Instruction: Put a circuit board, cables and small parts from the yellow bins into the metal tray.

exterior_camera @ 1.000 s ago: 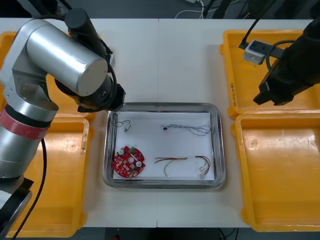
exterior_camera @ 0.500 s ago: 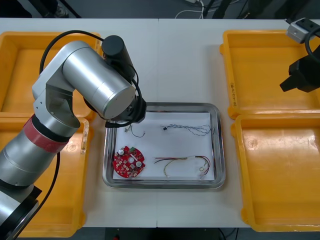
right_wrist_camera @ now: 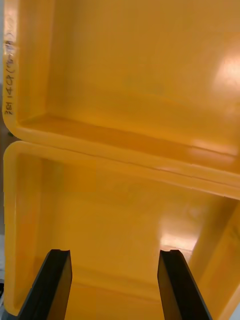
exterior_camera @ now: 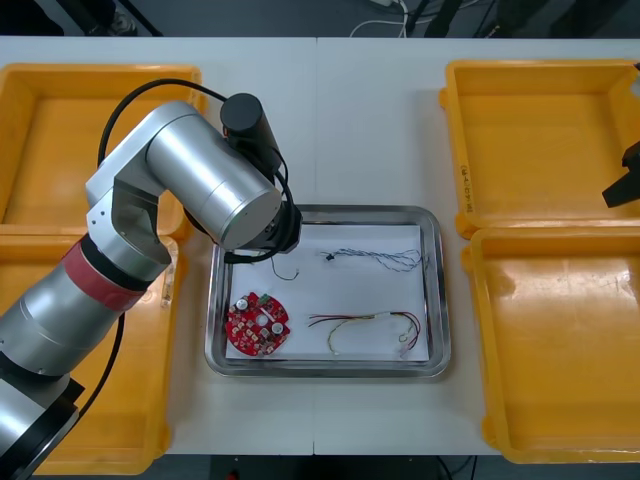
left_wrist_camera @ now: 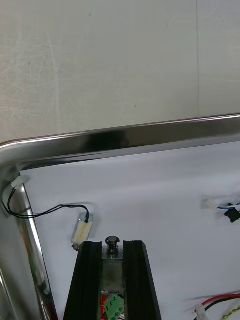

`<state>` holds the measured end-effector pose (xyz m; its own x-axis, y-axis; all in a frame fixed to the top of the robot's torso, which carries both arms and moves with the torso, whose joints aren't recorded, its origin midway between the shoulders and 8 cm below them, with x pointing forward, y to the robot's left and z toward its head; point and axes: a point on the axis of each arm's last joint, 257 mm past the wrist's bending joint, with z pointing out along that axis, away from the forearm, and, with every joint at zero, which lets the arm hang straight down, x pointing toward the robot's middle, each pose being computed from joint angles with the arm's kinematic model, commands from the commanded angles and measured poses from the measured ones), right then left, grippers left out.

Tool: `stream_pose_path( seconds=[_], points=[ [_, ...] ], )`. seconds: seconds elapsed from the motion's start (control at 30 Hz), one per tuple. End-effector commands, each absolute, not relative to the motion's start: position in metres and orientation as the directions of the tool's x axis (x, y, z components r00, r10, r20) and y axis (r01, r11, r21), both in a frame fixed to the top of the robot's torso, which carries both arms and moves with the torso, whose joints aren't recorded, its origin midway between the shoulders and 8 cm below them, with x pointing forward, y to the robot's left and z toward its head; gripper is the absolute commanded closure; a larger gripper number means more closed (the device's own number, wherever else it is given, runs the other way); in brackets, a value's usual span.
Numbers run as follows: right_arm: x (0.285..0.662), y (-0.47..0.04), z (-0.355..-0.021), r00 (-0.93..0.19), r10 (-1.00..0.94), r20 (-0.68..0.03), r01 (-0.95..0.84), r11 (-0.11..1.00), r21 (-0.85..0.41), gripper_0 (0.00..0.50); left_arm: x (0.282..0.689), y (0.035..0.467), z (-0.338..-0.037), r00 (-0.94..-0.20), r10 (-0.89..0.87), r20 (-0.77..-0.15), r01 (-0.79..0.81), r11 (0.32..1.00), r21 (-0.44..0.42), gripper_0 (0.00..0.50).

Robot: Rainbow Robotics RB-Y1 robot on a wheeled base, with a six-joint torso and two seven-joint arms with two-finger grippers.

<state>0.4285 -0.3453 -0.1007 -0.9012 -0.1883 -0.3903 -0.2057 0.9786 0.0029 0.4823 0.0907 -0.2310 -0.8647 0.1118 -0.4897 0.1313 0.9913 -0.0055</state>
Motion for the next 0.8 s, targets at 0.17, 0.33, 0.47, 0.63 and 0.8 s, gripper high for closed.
stream_pose_path(
  seconds=[0.17,0.33,0.47,0.63,0.8],
  points=[
    [0.425,-0.37,-0.093,-0.885,-0.123,-0.449,-0.124,0.992,-0.027,0.0,0.479,0.069,-0.244,-0.866,0.119,-0.486,0.152,0.988,-0.028,0.498],
    [0.422,-0.378,-0.103,-0.878,-0.096,-0.469,-0.09,0.995,-0.035,0.0,0.482,0.067,-0.252,-0.866,0.118,-0.486,0.154,0.987,-0.036,0.495],
    [0.42,-0.382,-0.11,-0.882,-0.047,-0.469,-0.043,0.999,-0.019,0.0,0.484,0.067,-0.255,-0.865,0.118,-0.488,0.154,0.988,-0.034,0.495],
    [0.42,-0.381,-0.121,-0.882,0.03,-0.47,0.017,0.999,0.031,0.0,0.483,0.064,-0.257,-0.863,0.121,-0.49,0.16,0.986,-0.038,0.494],
    [0.425,-0.385,-0.128,-0.868,0.037,-0.495,0.023,0.999,0.036,0.0,0.485,0.059,-0.259,-0.861,0.112,-0.497,0.161,0.985,-0.057,0.433]
  ],
)
